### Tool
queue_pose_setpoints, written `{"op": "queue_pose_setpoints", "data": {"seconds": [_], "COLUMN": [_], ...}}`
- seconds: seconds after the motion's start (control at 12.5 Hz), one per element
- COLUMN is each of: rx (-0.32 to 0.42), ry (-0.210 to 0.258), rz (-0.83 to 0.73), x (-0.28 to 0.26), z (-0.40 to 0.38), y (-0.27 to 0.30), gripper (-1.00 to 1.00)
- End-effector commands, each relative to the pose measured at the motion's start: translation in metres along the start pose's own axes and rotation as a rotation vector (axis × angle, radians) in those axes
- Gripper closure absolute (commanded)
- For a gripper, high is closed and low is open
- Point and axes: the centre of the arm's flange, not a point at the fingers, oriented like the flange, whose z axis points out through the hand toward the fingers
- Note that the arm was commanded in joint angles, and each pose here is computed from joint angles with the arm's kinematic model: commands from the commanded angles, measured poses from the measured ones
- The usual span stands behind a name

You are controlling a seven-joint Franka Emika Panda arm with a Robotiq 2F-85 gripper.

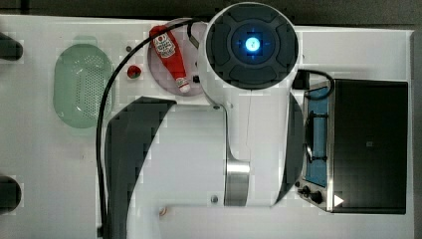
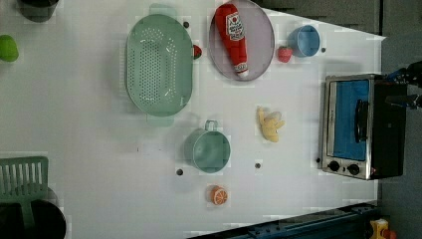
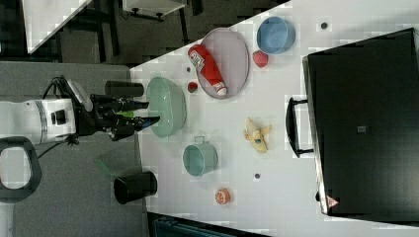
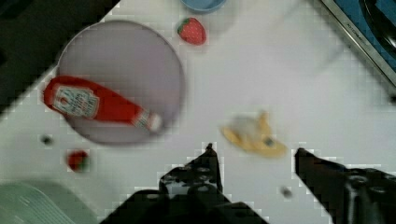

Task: Pick Banana and place it in mug.

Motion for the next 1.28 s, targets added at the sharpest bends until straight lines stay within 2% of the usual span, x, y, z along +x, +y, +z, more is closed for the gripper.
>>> {"op": "queue_pose_setpoints", "data": {"seconds": [0.08, 0.24, 0.64, 1.04, 1.28], "rx": [0.01, 0.004, -0.054, -0.032, -0.036], "ry": [-0.026, -0.032, -0.092, -0.072, -0.081], "rz": [0.012, 0.012, -0.008, -0.193, -0.284], "x": [-0.065, -0.065, -0.057, -0.043, -0.039], "z": [-0.079, -0.075, 0.003, 0.112, 0.176], "y": [0.084, 0.083, 0.07, 0.052, 0.048], "gripper": [-0.59, -1.0, -1.0, -1.0, -1.0]}}
